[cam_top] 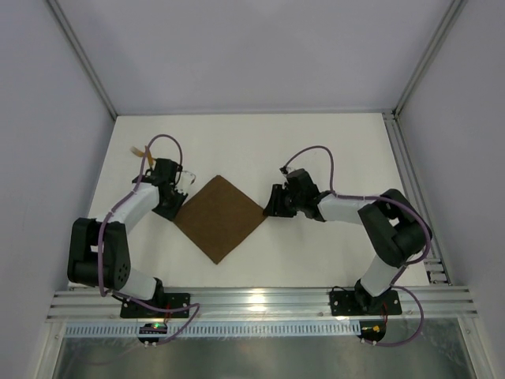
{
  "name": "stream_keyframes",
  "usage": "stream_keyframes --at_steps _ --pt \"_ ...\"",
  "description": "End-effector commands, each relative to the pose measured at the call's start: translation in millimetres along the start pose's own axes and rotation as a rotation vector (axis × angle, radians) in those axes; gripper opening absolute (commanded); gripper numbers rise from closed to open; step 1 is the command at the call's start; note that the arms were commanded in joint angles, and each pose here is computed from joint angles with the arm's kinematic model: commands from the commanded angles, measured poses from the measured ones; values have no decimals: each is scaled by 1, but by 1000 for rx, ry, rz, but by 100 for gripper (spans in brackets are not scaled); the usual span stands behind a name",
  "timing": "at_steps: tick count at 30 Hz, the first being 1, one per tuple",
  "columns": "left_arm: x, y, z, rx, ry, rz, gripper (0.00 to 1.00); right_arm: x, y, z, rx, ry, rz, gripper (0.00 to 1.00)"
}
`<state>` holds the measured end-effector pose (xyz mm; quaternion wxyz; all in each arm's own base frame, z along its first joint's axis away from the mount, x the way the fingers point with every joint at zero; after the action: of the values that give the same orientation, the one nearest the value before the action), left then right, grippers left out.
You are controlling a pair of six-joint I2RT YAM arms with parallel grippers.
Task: Fold the napkin into a case and place the utensils inside
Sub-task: Smooth out the square-folded napkin at the center of the board.
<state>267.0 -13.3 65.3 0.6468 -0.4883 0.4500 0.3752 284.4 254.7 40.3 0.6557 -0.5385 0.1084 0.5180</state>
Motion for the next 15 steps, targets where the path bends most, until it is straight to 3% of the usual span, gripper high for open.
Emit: stream_keyframes --at_steps 1,7,10,15 --pt "-5 -19 4 -26 -9 -66 33 8 2 8 8 -67 5 42" --pt "-3 -18 7 -41 -10 -61 34 8 5 11 25 -102 -9 14" --pt "-8 -19 0 -43 40 -66 34 5 5 3 35 -58 -20 5" --pt "-20 -24 -19 -31 165 -76 35 -17 7 -19 75 7 -59 3"
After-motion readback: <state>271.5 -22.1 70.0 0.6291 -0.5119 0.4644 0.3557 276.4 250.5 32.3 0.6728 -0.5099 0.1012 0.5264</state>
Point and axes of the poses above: each gripper's point midway between its finger pads, its own x axis out along the fingers, its own z axis along the line the jaws close on, y = z × x, the point moved 2 cm from there along -x, back along the fingers, and after that the axes turned 14 degrees about -x, right-handed, at the moved point
